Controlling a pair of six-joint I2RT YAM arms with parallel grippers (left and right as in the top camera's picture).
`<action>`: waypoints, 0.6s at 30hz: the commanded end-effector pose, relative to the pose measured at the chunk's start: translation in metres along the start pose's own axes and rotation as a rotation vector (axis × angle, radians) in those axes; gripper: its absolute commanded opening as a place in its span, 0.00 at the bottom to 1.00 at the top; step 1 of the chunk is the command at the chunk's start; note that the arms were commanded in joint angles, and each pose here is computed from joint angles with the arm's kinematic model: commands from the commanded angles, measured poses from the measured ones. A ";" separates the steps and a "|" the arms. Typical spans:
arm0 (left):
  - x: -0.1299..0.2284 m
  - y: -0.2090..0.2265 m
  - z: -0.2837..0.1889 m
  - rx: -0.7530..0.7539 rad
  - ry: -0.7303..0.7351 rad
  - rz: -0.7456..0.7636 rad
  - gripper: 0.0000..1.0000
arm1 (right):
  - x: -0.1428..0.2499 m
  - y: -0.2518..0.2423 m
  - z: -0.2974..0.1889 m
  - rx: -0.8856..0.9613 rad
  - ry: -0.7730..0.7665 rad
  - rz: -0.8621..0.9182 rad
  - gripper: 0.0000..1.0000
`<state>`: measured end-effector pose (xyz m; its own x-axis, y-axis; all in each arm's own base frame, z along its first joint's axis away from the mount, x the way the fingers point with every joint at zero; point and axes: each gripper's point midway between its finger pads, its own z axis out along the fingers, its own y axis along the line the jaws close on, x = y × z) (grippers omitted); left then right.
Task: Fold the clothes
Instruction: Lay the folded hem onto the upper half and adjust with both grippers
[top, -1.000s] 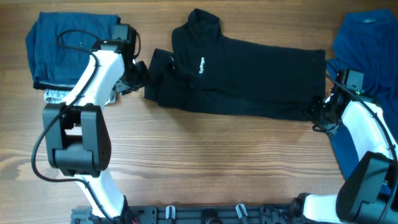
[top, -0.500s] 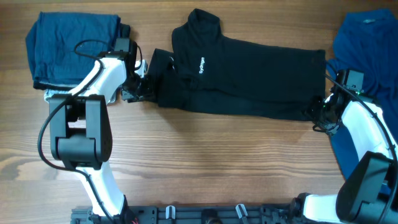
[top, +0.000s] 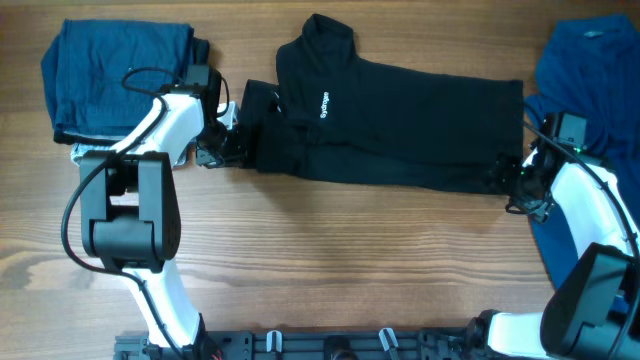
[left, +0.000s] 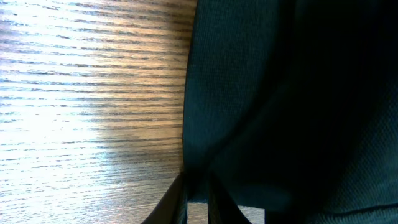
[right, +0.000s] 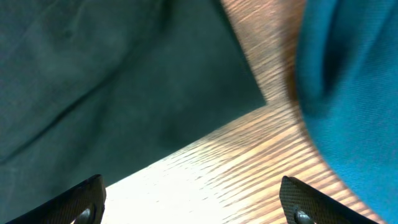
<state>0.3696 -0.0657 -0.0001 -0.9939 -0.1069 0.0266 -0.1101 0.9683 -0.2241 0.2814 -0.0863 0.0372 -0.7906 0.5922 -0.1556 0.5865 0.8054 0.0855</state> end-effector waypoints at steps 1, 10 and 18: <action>0.006 0.001 0.007 0.010 0.030 -0.006 0.13 | -0.028 -0.016 -0.012 0.006 -0.052 0.001 0.91; 0.002 0.000 0.007 0.013 0.013 -0.002 0.13 | -0.048 -0.010 -0.006 -0.159 -0.130 -0.047 0.75; 0.003 0.001 0.007 0.012 0.017 -0.002 0.17 | -0.031 -0.017 0.044 -0.133 0.007 -0.091 0.61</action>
<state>0.3717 -0.0662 0.0001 -0.9941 -0.1071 0.0185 -0.1085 0.9675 -0.2286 0.3098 -0.1237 0.0149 -0.8177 0.5363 -0.2092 0.5019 0.8421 0.1974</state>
